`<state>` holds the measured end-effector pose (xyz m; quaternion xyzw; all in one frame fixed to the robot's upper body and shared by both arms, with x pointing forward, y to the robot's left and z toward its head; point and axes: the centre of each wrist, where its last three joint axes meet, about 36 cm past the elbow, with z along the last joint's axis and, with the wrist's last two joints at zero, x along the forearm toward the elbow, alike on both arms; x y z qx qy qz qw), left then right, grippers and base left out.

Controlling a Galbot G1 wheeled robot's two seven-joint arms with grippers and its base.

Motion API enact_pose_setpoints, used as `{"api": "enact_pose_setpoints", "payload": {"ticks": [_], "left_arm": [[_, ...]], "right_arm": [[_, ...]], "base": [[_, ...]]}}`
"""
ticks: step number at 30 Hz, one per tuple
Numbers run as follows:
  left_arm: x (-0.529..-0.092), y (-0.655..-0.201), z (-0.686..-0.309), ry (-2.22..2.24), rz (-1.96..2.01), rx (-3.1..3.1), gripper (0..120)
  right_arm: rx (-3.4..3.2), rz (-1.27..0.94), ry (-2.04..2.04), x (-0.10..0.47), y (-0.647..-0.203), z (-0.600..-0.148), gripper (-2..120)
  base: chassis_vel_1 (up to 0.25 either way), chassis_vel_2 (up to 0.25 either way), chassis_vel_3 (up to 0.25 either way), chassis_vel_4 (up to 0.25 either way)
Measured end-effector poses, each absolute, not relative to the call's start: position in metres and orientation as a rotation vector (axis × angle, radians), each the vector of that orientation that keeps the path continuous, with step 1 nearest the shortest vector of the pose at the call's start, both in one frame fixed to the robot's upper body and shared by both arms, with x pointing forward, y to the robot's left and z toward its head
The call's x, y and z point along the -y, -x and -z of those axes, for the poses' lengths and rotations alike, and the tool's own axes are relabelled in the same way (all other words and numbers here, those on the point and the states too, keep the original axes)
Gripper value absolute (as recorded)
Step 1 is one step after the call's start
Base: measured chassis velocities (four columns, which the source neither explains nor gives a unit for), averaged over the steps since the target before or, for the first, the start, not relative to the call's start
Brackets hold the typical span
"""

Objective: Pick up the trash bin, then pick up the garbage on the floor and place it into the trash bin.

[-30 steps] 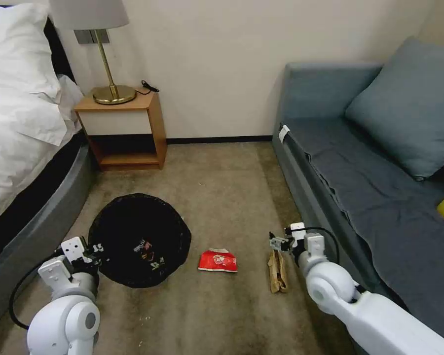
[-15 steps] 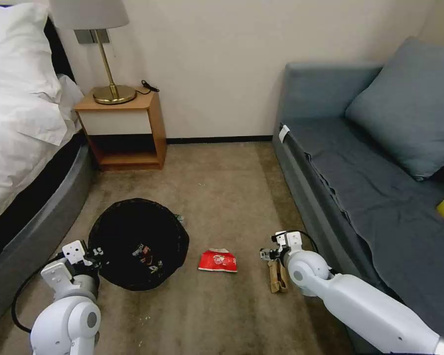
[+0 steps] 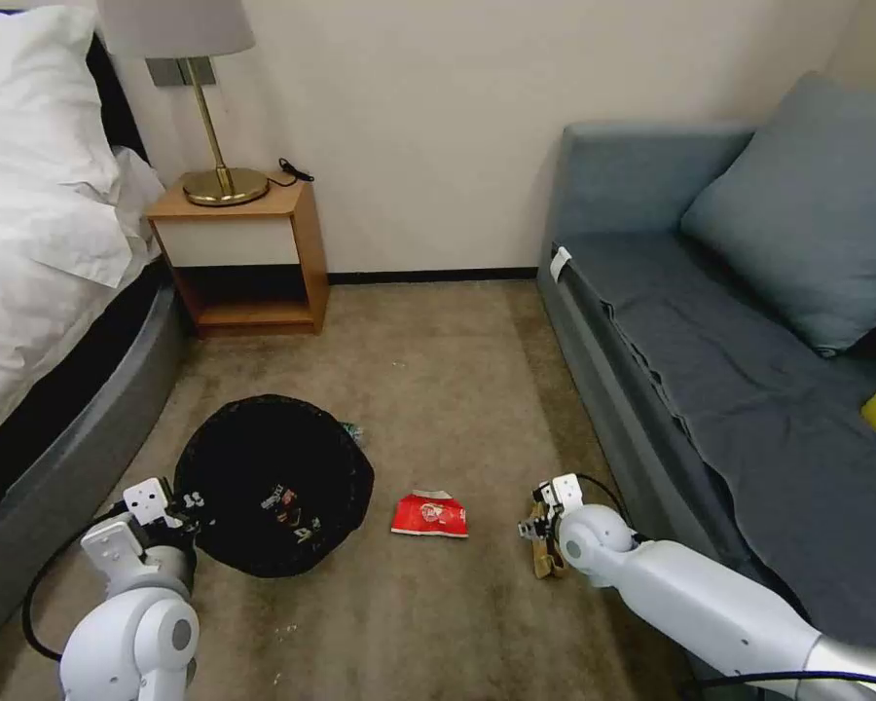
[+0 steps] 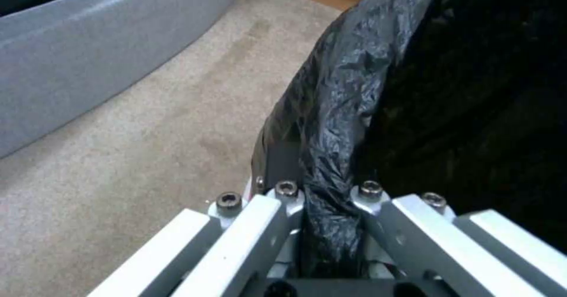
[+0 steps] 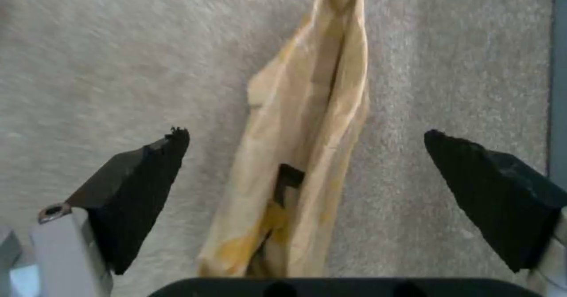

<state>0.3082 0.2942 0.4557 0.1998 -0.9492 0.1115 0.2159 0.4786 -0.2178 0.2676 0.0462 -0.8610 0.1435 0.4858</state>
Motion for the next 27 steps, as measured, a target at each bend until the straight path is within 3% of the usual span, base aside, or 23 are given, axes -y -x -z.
{"api": "enact_pose_setpoints", "payload": {"ticks": [13, 27], "left_arm": [[-0.296, -0.308, -0.452, -0.564, -0.294, 2.623, 3], [-0.296, -0.311, -0.446, -0.57, -0.286, 2.614, 3]], "right_arm": [[2.078, -0.387, -0.042, 0.234, -0.494, -0.224, 99], [2.115, -0.373, -0.046, 0.239, -0.487, -0.22, 52]], "base": [[0.0, 0.0, 0.0, 0.0], [0.0, 0.0, 0.0, 0.0]]}}
